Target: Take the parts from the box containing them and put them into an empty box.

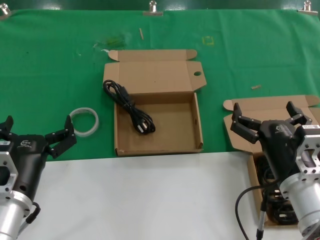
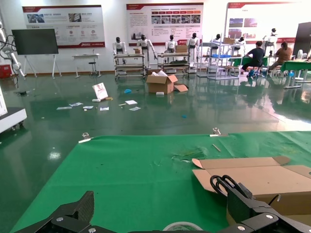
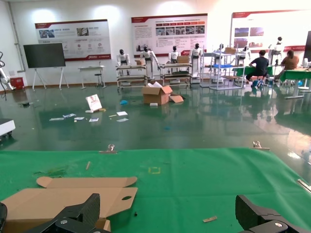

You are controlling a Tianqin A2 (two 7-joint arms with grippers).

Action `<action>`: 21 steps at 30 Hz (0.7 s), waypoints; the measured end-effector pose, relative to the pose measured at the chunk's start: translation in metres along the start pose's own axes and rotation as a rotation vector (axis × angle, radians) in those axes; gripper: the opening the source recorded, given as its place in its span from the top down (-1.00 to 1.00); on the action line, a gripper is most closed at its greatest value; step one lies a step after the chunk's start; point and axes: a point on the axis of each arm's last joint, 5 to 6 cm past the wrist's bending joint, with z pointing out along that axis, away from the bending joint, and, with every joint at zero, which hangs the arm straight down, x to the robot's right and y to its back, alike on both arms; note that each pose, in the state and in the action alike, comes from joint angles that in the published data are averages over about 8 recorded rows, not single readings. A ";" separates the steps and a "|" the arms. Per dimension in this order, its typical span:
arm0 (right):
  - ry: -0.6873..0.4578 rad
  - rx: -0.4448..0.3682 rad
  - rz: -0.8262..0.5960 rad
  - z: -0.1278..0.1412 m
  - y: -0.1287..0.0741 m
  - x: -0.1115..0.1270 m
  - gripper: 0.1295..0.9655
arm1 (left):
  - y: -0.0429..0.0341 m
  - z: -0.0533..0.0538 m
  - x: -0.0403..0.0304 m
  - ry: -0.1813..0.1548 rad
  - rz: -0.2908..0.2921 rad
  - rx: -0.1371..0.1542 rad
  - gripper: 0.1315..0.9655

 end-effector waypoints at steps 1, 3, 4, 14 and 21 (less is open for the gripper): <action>0.000 0.000 0.000 0.000 0.000 0.000 -1.00 | 0.0000 0.000 0.0000 0.000 0.000 0.000 -1.00; 0.000 0.000 0.000 0.000 0.000 0.000 -1.00 | 0.0000 0.000 0.0000 0.000 0.000 0.000 -1.00; 0.000 0.000 0.000 0.000 0.000 0.000 -1.00 | 0.0000 0.000 0.0000 0.000 0.000 0.000 -1.00; 0.000 0.000 0.000 0.000 0.000 0.000 -1.00 | 0.0000 0.000 0.0000 0.000 0.000 0.000 -1.00; 0.000 0.000 0.000 0.000 0.000 0.000 -1.00 | 0.0000 0.000 0.0000 0.000 0.000 0.000 -1.00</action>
